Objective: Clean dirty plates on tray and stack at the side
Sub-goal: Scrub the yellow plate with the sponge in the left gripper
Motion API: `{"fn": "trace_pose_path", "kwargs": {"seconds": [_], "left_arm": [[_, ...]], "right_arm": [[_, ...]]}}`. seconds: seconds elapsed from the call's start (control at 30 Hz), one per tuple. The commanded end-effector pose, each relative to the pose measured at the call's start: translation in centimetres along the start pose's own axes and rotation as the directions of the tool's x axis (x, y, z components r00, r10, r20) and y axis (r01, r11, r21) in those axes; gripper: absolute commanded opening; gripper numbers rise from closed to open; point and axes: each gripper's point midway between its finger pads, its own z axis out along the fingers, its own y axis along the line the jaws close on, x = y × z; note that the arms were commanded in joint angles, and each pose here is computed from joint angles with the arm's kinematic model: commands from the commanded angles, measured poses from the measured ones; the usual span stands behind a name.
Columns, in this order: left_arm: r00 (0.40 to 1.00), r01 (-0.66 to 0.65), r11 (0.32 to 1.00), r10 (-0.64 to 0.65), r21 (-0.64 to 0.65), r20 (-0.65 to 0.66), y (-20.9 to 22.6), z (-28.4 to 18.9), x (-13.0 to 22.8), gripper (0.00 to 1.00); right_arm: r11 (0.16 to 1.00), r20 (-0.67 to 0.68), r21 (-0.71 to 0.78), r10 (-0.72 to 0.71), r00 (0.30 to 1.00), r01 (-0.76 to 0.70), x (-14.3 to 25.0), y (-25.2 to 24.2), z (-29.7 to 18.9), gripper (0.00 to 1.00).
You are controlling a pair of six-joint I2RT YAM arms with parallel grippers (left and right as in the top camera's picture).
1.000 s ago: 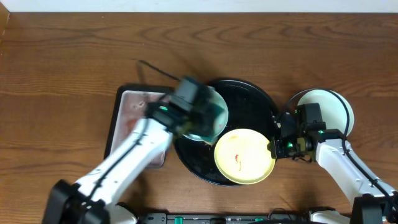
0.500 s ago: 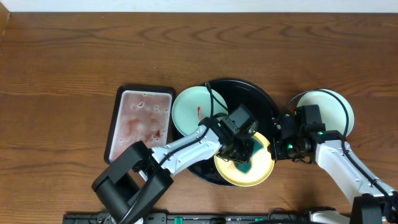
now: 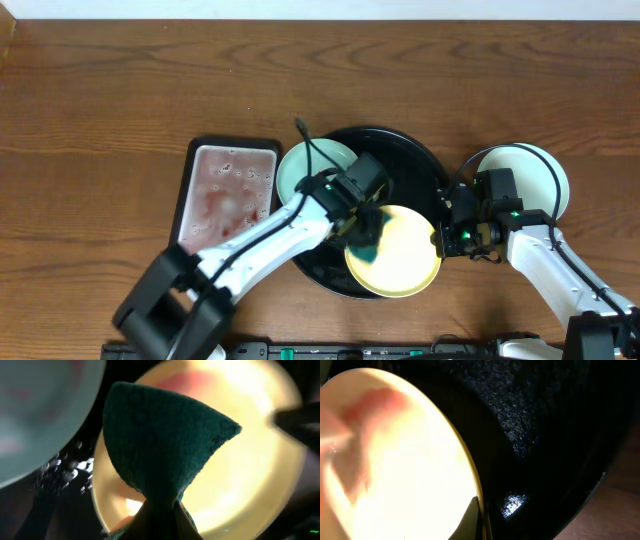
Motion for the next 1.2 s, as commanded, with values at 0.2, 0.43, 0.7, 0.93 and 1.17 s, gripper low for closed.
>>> {"fn": "trace_pose_path", "kwargs": {"seconds": [0.2, 0.43, 0.7, 0.93, 1.17], "left_arm": [[0.999, -0.031, 0.996, 0.029, 0.086, 0.029, -4.9, 2.2, 0.9, 0.07], [1.000, 0.001, 1.000, -0.002, -0.031, -0.029, -2.6, 5.4, 2.2, 0.07], [0.998, 0.039, 0.983, -0.028, -0.182, 0.064, 2.8, 1.9, -0.8, 0.07], [0.986, -0.010, 0.999, 0.014, -0.030, 0.165, 1.1, -4.2, -2.6, 0.08], [0.952, 0.111, 0.988, -0.075, -0.107, 0.298, 6.2, -11.0, -3.3, 0.08]], "right_arm": [[1.000, -0.005, 0.010, -0.011, 1.000, 0.012, 0.2, -0.2, 0.1, 0.01], [1.000, -0.007, 0.010, -0.011, 1.000, 0.011, 0.2, -0.2, 0.1, 0.01], [1.000, -0.008, 0.012, -0.010, 1.000, 0.010, 0.3, -0.2, 0.1, 0.01], [1.000, -0.005, 0.011, -0.011, 1.000, 0.011, 0.2, -0.2, 0.1, 0.01], [1.000, 0.006, 0.009, -0.015, 1.000, 0.015, -0.1, -0.1, 0.1, 0.17]]}}
